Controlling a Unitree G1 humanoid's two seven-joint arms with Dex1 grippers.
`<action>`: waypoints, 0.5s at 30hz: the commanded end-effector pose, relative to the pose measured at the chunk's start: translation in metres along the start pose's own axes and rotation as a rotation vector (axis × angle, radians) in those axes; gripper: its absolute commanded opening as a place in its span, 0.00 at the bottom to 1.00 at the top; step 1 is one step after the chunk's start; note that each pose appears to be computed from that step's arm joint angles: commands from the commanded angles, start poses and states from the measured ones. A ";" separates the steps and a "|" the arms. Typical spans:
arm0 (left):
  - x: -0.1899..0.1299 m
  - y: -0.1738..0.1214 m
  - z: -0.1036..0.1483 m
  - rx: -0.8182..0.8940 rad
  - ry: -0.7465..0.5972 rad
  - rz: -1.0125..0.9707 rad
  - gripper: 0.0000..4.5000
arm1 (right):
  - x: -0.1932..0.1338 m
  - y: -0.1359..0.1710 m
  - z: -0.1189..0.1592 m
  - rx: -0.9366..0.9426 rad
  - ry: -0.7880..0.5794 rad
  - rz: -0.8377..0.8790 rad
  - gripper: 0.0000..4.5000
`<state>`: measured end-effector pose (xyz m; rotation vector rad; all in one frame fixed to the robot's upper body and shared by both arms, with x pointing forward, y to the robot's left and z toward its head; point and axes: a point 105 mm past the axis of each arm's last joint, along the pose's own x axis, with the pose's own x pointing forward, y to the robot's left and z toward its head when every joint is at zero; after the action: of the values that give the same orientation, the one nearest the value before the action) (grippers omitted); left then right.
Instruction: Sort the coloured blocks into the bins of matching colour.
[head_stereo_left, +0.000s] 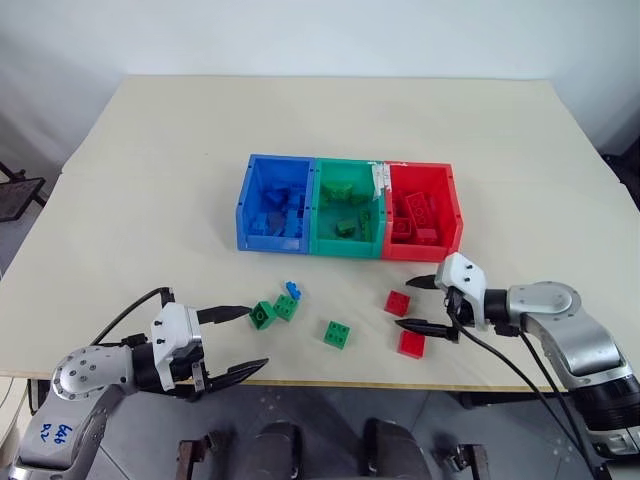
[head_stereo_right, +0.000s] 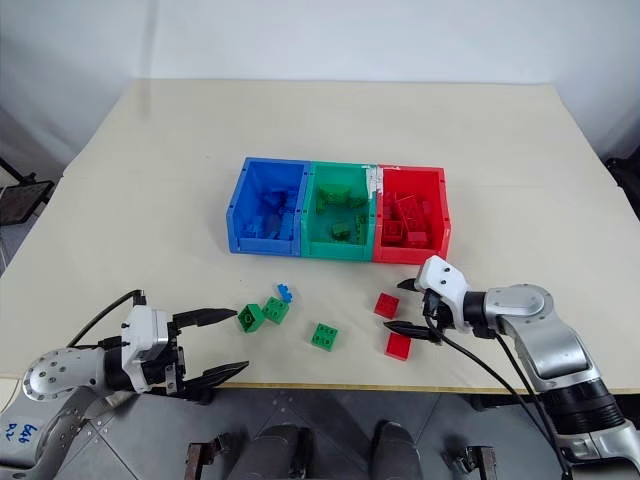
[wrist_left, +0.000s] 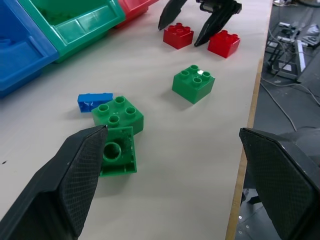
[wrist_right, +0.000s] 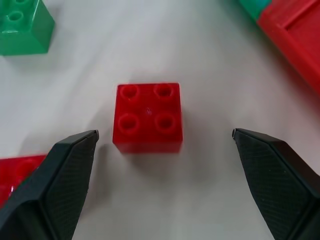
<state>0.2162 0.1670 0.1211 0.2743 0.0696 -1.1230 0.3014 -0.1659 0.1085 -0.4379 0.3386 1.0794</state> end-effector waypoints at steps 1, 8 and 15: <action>0.001 -0.005 0.011 0.043 -0.031 -0.003 1.00 | -0.008 0.000 0.014 -0.028 -0.047 0.008 1.00; 0.019 -0.014 0.019 0.054 -0.084 -0.095 1.00 | -0.056 0.002 0.011 -0.013 -0.038 0.019 1.00; 0.036 -0.024 0.020 0.065 -0.109 -0.235 1.00 | -0.066 0.037 0.003 0.019 0.010 0.144 1.00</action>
<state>0.2116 0.1224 0.1290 0.2584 -0.0264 -1.3388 0.2448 -0.2068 0.1242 -0.3762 0.4212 1.1799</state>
